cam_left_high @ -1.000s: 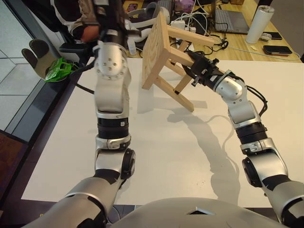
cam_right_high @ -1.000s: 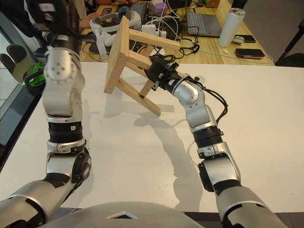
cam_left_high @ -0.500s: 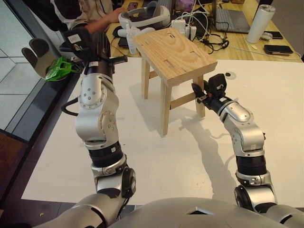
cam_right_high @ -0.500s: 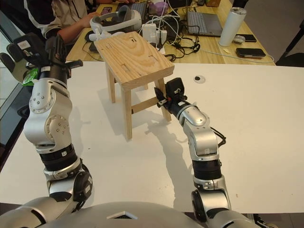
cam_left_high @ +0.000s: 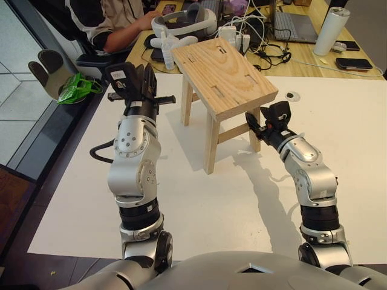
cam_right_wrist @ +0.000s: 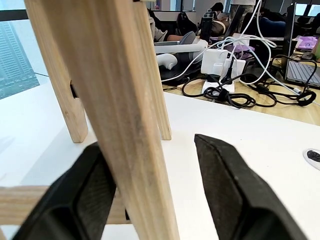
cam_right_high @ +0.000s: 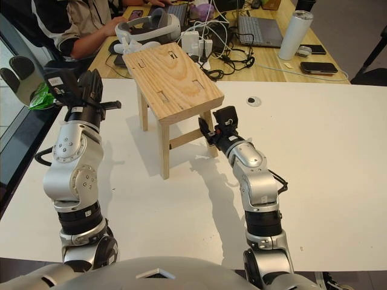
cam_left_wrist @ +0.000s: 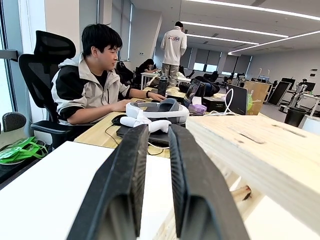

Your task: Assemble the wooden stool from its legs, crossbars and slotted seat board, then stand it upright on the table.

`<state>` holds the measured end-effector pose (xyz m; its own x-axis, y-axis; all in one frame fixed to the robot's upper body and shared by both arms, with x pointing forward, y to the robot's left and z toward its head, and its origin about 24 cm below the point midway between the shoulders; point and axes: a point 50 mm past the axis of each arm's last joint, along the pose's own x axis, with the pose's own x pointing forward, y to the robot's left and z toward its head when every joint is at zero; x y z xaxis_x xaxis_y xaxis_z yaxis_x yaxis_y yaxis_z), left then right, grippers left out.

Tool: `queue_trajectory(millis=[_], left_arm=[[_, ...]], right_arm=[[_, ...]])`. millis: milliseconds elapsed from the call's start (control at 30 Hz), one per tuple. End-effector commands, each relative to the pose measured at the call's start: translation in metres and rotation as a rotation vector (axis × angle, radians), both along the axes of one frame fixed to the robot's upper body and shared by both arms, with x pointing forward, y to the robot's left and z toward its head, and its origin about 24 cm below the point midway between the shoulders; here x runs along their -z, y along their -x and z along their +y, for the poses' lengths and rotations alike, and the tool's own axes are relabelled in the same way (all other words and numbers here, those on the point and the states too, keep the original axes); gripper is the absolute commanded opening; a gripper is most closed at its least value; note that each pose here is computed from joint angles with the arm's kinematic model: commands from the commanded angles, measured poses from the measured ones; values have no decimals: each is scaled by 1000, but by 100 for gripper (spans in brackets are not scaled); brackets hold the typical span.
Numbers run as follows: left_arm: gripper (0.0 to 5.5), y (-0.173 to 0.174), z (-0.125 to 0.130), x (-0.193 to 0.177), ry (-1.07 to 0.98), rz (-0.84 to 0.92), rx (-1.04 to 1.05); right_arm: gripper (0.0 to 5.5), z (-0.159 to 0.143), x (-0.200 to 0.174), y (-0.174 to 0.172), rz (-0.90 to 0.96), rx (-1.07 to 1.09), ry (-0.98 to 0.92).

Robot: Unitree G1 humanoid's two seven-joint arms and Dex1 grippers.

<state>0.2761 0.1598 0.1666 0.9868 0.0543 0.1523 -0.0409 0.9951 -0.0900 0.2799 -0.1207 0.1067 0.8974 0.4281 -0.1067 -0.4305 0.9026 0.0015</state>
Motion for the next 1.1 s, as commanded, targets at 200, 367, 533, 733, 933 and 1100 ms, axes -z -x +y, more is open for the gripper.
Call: queue_trajectory(millis=[200,367,533,733,933,1100], left_arm=[[73,55,-26,50,52,193,109],[73,70,-31,46,20,168,106],[73,82,-40,44,-149,160,200],[73,89,-42,47,137,158,219],[73,96,-45,44,160,136,235],[73,82,-53,44,94,74,270]], right_arm=[[306,-22,-7,76,80,12,-109],[306,-30,-24,71,-74,347,-157],[306,-20,-21,85,-66,396,-143],[306,-11,-10,95,51,307,-338],[306,-6,-15,104,46,250,-335],[306,-7,-18,108,22,264,-321]])
